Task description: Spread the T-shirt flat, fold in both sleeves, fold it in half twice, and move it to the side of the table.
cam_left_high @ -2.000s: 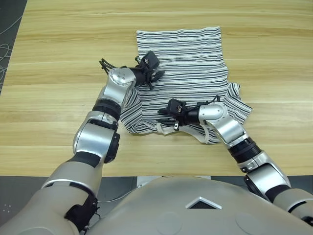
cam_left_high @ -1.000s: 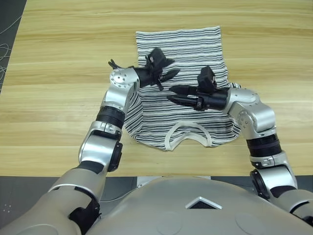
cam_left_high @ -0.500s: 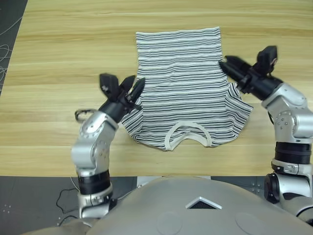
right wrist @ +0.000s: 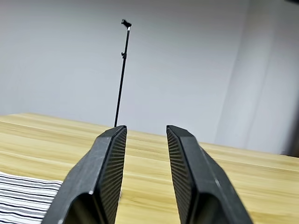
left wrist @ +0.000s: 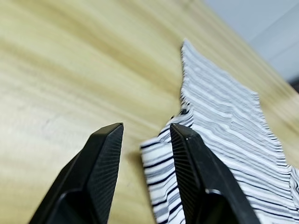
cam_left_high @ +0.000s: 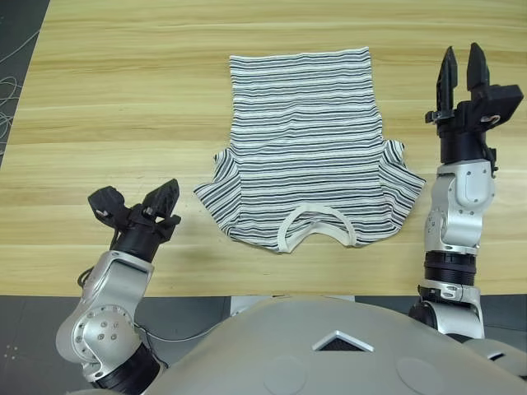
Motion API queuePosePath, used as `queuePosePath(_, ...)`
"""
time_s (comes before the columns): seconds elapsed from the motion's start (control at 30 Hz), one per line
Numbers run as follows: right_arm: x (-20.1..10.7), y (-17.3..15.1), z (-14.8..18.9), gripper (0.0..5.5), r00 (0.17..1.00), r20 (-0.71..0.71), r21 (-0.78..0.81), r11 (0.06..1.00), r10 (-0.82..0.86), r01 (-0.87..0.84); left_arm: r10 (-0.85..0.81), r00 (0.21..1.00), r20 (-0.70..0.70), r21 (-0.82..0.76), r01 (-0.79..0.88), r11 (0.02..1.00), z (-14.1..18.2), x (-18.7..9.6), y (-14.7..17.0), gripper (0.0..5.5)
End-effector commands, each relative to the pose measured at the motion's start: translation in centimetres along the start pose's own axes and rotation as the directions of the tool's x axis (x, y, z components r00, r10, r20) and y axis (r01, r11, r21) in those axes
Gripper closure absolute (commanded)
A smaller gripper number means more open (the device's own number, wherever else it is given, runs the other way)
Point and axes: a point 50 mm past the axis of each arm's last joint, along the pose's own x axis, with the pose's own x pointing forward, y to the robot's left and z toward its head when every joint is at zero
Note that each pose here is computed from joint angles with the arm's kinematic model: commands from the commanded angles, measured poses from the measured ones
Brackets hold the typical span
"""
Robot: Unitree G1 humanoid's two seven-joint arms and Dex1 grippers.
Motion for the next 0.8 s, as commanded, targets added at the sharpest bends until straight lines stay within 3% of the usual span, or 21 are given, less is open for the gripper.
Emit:
queuePosePath(0.03, -0.8, -0.1, -0.3, 3.94, 1.0, 0.02, -0.026, 1.0, 0.018, -0.018, -0.023, 0.995, -0.095, -0.083, 0.015, 0.996, -1.6, 0.1, -0.1, 3.64)
queuePosePath(0.23, -0.9, 0.5, 0.1, 3.94, 0.997, 0.062, -0.038, 0.998, 0.042, -0.04, -0.009, 0.987, -0.159, -0.15, -0.015, 0.989, -2.9, 0.7, 0.6, 3.64)
queuePosePath(0.8, -0.8, 2.8, 0.9, 3.94, 0.984, 0.122, -0.053, 0.991, 0.129, -0.123, -0.022, 0.986, -0.165, -0.095, 0.007, 0.995, -3.5, 3.8, -0.1, 3.64)
